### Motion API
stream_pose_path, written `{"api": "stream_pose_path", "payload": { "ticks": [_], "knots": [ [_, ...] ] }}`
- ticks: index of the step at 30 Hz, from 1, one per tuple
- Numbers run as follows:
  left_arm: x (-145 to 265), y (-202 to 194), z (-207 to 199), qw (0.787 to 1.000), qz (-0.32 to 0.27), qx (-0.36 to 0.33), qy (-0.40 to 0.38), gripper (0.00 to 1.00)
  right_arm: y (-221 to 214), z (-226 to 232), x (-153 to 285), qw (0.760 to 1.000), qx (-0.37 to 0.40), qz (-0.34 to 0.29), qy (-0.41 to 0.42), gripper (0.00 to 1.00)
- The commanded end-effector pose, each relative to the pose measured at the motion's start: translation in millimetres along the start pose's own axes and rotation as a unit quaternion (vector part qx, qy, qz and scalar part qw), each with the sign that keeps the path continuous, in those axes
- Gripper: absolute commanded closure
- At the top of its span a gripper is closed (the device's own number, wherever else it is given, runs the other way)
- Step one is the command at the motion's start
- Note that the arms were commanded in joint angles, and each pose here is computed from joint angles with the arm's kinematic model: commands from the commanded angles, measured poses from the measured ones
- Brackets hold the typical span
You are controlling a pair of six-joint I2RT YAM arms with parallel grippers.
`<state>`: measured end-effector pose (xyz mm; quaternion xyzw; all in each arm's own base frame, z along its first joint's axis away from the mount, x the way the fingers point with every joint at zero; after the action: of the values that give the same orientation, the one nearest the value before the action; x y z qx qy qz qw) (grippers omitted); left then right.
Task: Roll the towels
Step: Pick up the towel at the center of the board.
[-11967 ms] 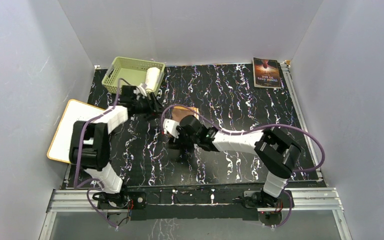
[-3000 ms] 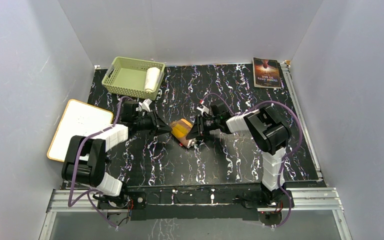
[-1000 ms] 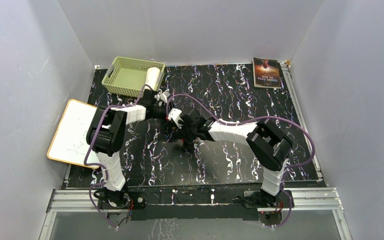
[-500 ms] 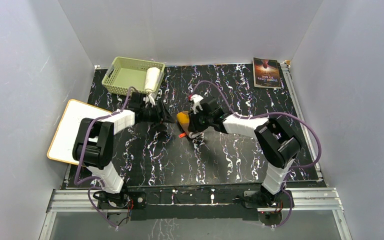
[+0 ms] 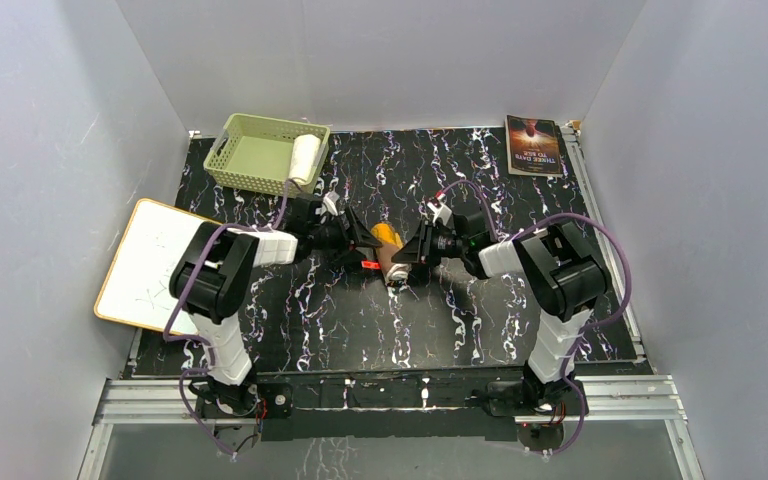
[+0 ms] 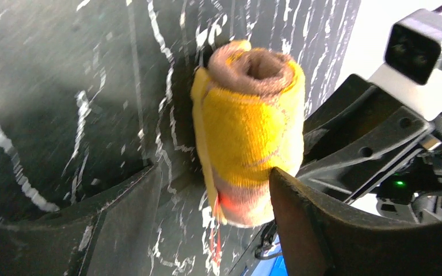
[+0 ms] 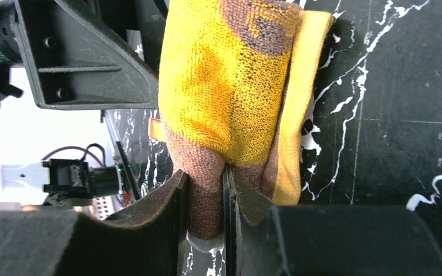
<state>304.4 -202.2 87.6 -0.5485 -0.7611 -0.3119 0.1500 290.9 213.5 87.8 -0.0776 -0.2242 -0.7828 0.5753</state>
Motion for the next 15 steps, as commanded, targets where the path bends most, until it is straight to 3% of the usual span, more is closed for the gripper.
{"api": "stream_pose_path", "payload": {
  "ticks": [1,11,15],
  "knots": [
    [-21,10,-10,1.000,-0.018,-0.009,-0.024,0.32,3,8,5,0.998,-0.020,0.007,0.061,0.80],
    [-47,-4,-12,0.999,-0.003,-0.005,-0.045,0.38,-1,-1,4,0.997,-0.033,0.023,0.061,0.79],
    [-51,-8,-15,0.998,0.001,-0.005,-0.056,0.53,0,-1,3,0.997,-0.033,0.023,0.062,0.78]
  ]
}}
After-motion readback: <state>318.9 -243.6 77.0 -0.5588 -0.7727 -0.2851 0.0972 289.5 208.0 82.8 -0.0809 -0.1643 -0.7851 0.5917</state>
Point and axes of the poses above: each gripper's point midway between its finger pads, its own x axis back along the fingers, its own z axis along the line the jaws close on, y = z × x, the point moved 8 cm from there along x, back along the fingers, and after that the axes turned 11 degrees about -x, right-handed, at the moved point
